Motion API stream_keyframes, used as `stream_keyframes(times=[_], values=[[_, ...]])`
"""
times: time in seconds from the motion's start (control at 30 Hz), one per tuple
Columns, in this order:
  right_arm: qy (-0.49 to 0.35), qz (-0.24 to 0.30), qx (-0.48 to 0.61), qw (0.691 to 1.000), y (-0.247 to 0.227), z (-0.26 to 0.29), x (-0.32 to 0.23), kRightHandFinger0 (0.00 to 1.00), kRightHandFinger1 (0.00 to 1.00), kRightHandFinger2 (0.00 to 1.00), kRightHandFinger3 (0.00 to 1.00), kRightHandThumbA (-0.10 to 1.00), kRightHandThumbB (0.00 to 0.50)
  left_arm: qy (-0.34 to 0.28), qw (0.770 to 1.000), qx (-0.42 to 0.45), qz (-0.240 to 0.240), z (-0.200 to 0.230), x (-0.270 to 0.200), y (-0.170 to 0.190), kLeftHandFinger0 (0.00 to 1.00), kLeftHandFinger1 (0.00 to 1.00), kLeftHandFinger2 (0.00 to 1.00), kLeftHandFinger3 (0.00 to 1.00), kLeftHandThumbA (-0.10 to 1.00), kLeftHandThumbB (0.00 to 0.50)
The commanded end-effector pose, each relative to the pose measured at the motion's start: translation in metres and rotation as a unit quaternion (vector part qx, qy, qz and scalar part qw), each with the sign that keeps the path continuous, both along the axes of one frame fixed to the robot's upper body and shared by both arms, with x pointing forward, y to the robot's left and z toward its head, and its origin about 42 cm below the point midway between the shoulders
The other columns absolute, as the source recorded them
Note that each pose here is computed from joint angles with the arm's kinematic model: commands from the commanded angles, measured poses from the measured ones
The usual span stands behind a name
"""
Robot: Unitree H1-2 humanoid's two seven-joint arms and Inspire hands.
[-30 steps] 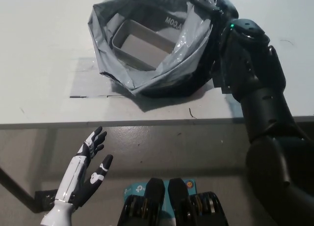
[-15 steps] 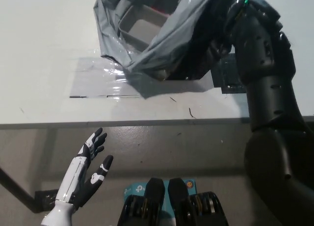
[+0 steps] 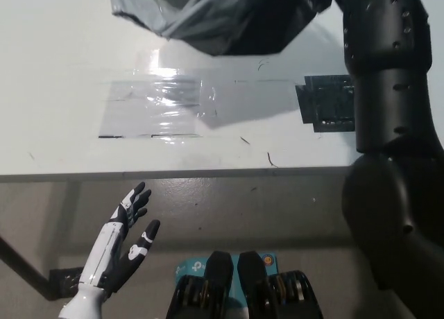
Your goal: Use the right hand to pick up a small rectangular container and put it into a plastic bag and lift the bag
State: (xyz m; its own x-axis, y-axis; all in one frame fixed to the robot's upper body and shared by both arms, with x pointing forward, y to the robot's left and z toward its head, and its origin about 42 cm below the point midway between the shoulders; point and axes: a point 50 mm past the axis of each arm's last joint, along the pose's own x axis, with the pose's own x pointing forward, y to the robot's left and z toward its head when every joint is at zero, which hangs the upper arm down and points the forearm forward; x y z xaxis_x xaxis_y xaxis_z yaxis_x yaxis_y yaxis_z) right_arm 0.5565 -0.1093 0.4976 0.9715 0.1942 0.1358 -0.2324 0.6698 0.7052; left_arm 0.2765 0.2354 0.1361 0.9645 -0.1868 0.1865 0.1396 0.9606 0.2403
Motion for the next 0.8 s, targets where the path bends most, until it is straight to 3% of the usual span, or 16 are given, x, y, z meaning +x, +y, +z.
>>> stream_keyframes(times=[0.0, 0.13, 0.17, 0.3, 0.4, 0.5, 0.67, 0.77], values=[[-0.236, 0.139, 0.113, 0.955, 0.032, 0.224, -0.108, 0.00, 0.31, 0.74, 0.80, 0.09, 0.146, -0.056, 0.998, 0.006, -0.011, 0.028, 0.013, -0.004, 1.00, 1.00, 1.00, 1.00, 0.77, 0.116], [-0.238, 0.138, 0.116, 0.954, 0.031, 0.237, -0.113, 0.00, 0.26, 0.70, 0.76, 0.06, 0.158, -0.063, 0.998, 0.010, -0.010, 0.035, 0.020, -0.005, 1.00, 1.00, 1.00, 1.00, 0.79, 0.135], [-0.239, 0.133, 0.112, 0.955, 0.030, 0.241, -0.114, 0.00, 0.23, 0.68, 0.78, 0.07, 0.134, -0.066, 0.998, 0.009, -0.014, 0.038, 0.023, -0.006, 1.00, 1.00, 1.00, 1.00, 0.80, 0.117], [-0.240, 0.131, 0.115, 0.955, 0.027, 0.237, -0.111, 0.00, 0.26, 0.73, 0.92, 0.07, 0.140, -0.071, 0.997, 0.009, -0.019, 0.041, 0.025, -0.007, 1.00, 1.00, 1.00, 1.00, 0.79, 0.101], [-0.230, 0.123, 0.111, 0.959, 0.027, 0.234, -0.106, 0.00, 0.27, 0.75, 0.91, 0.05, 0.126, -0.077, 0.997, 0.009, -0.021, 0.044, 0.029, -0.007, 1.00, 1.00, 1.00, 1.00, 0.79, 0.090], [-0.212, 0.116, 0.106, 0.965, 0.028, 0.228, -0.096, 0.00, 0.30, 0.75, 0.99, 0.03, 0.084, -0.078, 0.997, 0.009, -0.021, 0.047, 0.031, -0.007, 1.00, 1.00, 1.00, 1.00, 0.79, 0.100], [-0.154, 0.101, 0.081, 0.979, 0.035, 0.187, -0.065, 0.00, 0.37, 0.79, 0.92, -0.03, 0.120, -0.076, 0.997, 0.016, -0.023, 0.046, 0.030, -0.008, 1.00, 1.00, 1.00, 1.00, 0.79, 0.086], [-0.107, 0.098, 0.071, 0.987, 0.044, 0.147, -0.042, 0.00, 0.34, 0.78, 1.00, -0.09, 0.101, -0.072, 0.997, 0.019, -0.024, 0.043, 0.026, -0.009, 1.00, 1.00, 1.00, 1.00, 0.79, 0.090]])
